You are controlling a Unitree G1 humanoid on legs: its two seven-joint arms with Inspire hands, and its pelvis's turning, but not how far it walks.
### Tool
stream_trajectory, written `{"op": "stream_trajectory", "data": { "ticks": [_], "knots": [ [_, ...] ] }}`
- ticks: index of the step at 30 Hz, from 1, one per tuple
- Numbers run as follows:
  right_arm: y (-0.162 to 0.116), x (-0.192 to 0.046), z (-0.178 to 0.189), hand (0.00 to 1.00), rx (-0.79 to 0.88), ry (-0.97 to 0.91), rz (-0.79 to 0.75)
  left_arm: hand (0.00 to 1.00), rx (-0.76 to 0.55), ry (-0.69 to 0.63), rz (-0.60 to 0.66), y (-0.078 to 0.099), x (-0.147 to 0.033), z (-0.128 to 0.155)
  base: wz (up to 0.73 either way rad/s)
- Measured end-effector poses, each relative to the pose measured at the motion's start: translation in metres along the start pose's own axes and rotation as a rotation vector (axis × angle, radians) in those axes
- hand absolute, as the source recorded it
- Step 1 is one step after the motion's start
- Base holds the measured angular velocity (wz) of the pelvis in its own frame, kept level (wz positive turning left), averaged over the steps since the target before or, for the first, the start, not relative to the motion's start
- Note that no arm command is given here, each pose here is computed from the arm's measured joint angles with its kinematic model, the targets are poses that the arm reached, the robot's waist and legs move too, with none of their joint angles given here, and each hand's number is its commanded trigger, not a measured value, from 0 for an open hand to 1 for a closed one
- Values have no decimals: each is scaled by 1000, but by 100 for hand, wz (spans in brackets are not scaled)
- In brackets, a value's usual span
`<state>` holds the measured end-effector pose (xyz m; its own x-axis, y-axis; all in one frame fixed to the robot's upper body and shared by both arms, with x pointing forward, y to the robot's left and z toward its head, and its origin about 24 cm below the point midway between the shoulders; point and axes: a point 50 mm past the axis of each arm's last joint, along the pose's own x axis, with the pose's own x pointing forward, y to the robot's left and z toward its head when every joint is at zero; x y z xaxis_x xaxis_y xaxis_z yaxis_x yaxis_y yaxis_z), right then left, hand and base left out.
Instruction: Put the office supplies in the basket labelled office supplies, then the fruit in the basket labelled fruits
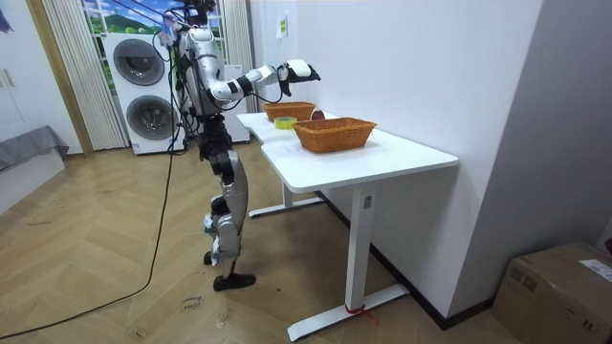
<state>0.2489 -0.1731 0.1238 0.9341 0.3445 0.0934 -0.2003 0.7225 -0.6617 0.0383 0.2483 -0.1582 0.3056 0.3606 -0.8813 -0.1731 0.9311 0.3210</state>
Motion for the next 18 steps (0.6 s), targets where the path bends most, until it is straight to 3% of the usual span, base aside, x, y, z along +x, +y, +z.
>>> {"op": "stream_trajectory", "data": {
  "ticks": [18],
  "knots": [
    [31,8,6,0,103,-8,108,0,21,-18,-36,-10,1,8,3]
  ]
}}
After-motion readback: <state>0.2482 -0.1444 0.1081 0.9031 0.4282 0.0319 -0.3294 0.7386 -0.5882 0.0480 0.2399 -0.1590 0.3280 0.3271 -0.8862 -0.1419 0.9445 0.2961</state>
